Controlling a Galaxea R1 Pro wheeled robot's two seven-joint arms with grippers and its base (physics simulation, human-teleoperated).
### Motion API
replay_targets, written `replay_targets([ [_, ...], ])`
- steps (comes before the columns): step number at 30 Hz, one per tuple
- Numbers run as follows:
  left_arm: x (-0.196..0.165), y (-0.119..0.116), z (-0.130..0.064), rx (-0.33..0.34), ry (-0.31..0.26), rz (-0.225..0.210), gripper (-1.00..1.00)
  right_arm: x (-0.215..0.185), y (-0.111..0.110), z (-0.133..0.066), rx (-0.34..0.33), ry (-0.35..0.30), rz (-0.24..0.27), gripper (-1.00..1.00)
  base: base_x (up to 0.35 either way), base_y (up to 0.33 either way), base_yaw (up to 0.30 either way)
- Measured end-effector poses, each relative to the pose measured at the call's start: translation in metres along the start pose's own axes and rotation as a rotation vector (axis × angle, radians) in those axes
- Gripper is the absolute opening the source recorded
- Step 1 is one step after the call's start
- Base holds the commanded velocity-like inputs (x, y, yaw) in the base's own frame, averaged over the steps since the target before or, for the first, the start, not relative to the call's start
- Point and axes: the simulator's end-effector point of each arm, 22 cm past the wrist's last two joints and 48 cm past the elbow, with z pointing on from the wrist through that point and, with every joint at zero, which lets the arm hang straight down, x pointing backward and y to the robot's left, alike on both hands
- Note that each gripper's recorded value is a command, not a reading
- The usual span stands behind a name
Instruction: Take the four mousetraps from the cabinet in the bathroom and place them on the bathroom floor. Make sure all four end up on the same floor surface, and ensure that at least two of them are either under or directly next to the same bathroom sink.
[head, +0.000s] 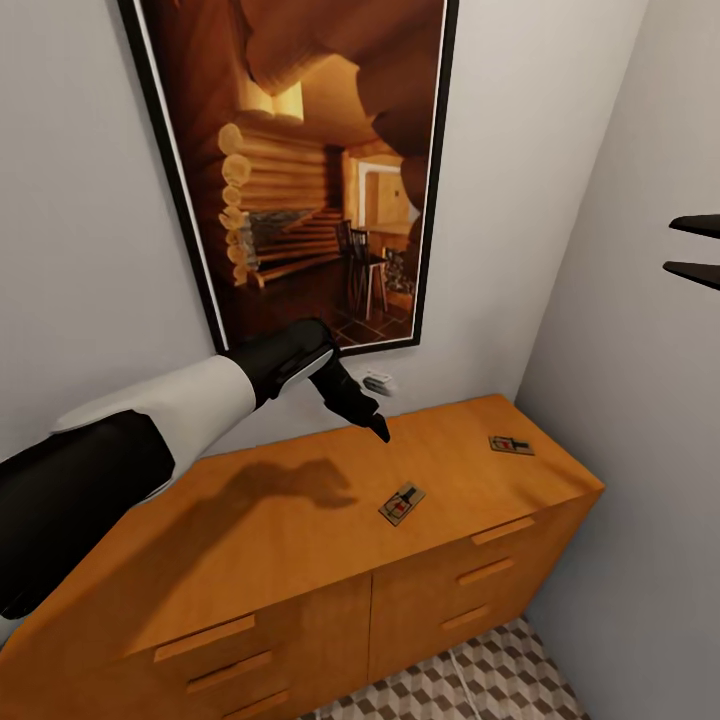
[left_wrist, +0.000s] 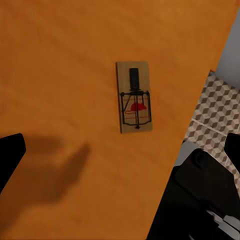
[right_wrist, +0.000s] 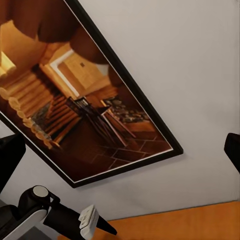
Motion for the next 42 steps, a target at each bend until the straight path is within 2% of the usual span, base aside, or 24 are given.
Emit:
replay_targets([
  [25,0.002,0.002,0.025,0.025,-0.012,-0.004,1.0,0.02,-0.019,0.005,-0.002,0.001,0.001,1.0,0.0,0.0,0.0],
  [31,-0.001,-0.007,0.031,0.075,-0.036,-0.022,1.0,0.026,-0.023,0.006,-0.003,0.002,0.001,1.0,0.0,0.0,0.0],
  [36,-0.008,-0.02,0.034,0.147,-0.07,-0.052,1.0,0.032,-0.027,0.007,-0.002,0.006,0.001,1.0,0.0,0.0,0.0],
  [42,-0.009,-0.022,0.037,0.19,-0.095,-0.083,1.0,0.038,-0.033,0.008,-0.001,0.007,0.001,1.0,0.0,0.0,0.0],
])
